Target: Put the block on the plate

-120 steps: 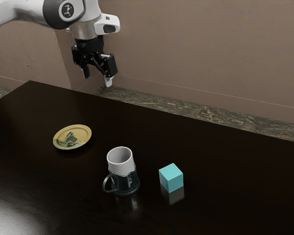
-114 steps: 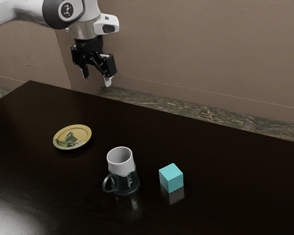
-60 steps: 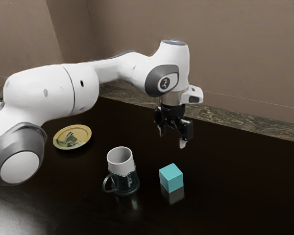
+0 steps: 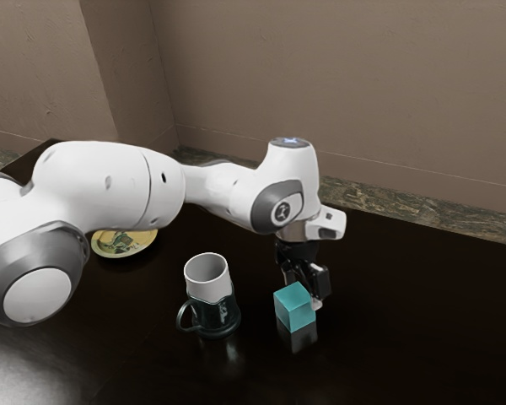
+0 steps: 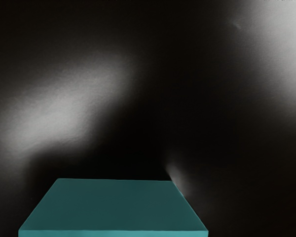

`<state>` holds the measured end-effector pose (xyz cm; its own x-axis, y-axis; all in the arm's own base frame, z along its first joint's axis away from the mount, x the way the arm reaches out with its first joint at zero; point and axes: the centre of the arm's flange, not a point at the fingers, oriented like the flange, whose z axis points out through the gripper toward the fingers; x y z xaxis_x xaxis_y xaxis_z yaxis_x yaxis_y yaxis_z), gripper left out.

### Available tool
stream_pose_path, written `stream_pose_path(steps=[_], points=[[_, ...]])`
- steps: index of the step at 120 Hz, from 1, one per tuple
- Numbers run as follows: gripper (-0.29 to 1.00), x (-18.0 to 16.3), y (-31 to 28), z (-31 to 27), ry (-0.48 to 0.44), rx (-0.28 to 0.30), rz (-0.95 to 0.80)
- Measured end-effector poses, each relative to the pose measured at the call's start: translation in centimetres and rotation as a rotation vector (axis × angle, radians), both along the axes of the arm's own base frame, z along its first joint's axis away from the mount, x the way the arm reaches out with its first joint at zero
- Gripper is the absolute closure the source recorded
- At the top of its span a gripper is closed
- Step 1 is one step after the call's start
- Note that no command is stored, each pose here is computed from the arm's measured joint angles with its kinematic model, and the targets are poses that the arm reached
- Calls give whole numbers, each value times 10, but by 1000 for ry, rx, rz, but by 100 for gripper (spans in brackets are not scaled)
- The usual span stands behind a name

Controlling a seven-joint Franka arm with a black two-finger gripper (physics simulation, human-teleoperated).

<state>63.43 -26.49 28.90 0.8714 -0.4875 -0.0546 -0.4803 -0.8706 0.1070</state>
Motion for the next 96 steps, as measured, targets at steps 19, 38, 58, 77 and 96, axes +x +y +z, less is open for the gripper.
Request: stream_pose_path(steps=[19,38,58,77,96], points=[[0,-2,6,-12,-9,-14,-32],[0,-2,13,-21,-12,-10,-51],[0,-1,14,-24,-19,3,-64],[0,-2,10,-27,-24,12,-72],[5,-2,8,-29,-27,14,-70]])
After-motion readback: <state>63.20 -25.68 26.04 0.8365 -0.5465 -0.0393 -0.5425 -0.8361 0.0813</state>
